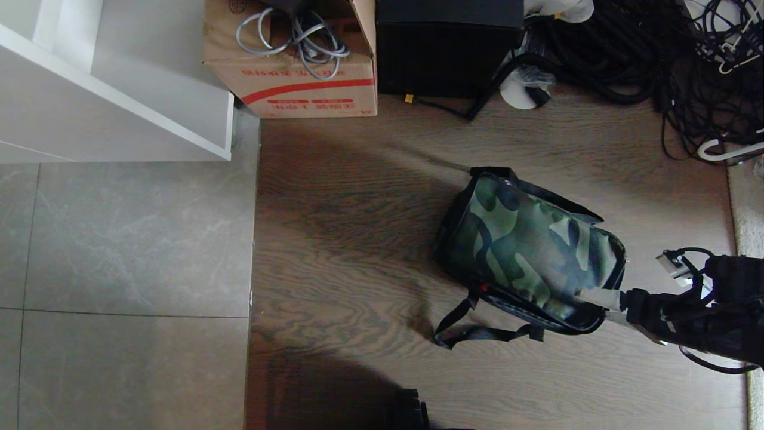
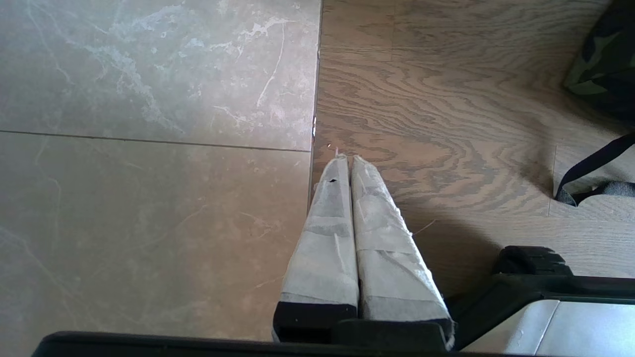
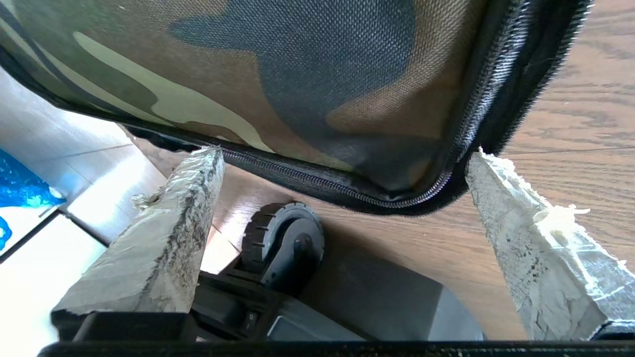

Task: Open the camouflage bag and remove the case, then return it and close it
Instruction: Open the top of the storage box

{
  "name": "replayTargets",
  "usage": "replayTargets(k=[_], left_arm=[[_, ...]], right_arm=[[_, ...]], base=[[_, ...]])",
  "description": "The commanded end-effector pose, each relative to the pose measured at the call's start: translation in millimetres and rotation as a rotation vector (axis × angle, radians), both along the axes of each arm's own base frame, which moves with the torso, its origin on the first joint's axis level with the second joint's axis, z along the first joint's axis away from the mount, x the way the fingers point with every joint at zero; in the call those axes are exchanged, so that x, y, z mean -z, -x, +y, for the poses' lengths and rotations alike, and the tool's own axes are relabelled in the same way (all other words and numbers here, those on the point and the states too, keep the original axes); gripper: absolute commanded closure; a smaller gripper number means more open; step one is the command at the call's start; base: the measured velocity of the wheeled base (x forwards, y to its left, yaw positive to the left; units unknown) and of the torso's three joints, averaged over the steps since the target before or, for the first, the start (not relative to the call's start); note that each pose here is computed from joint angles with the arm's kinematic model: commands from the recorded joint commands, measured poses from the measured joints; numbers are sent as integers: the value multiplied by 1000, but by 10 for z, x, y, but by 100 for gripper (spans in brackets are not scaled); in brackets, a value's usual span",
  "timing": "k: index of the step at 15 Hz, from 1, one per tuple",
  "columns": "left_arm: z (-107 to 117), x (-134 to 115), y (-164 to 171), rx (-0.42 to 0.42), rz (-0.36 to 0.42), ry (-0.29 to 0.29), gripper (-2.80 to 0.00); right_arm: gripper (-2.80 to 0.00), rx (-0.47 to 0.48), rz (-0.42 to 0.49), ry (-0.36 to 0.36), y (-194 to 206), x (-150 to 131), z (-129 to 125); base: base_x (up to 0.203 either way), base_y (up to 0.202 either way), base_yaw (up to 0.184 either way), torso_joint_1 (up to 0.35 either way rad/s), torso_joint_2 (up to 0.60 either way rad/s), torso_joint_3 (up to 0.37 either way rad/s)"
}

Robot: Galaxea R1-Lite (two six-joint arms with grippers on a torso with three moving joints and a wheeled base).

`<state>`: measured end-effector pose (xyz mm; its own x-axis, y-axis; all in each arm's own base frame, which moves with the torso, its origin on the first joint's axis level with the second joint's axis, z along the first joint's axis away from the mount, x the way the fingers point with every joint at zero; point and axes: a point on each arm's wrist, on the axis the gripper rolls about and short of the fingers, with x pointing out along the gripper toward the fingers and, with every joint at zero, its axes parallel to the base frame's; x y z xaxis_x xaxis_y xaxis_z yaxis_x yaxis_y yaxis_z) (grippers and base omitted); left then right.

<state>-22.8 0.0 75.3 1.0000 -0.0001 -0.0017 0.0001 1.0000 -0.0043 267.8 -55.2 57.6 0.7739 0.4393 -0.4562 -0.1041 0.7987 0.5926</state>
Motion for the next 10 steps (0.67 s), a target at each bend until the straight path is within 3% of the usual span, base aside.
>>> replayTargets(k=[1, 10], left_arm=[[0, -1, -1, 0, 1, 0, 0], [0, -1, -1, 0, 1, 0, 0]], right_arm=[[-280, -18, 16, -7, -37, 66, 24], [-280, -54, 13, -8, -151, 152, 118]], base=[[0, 0, 0, 0, 0, 0], [0, 0, 0, 0, 0, 0]])
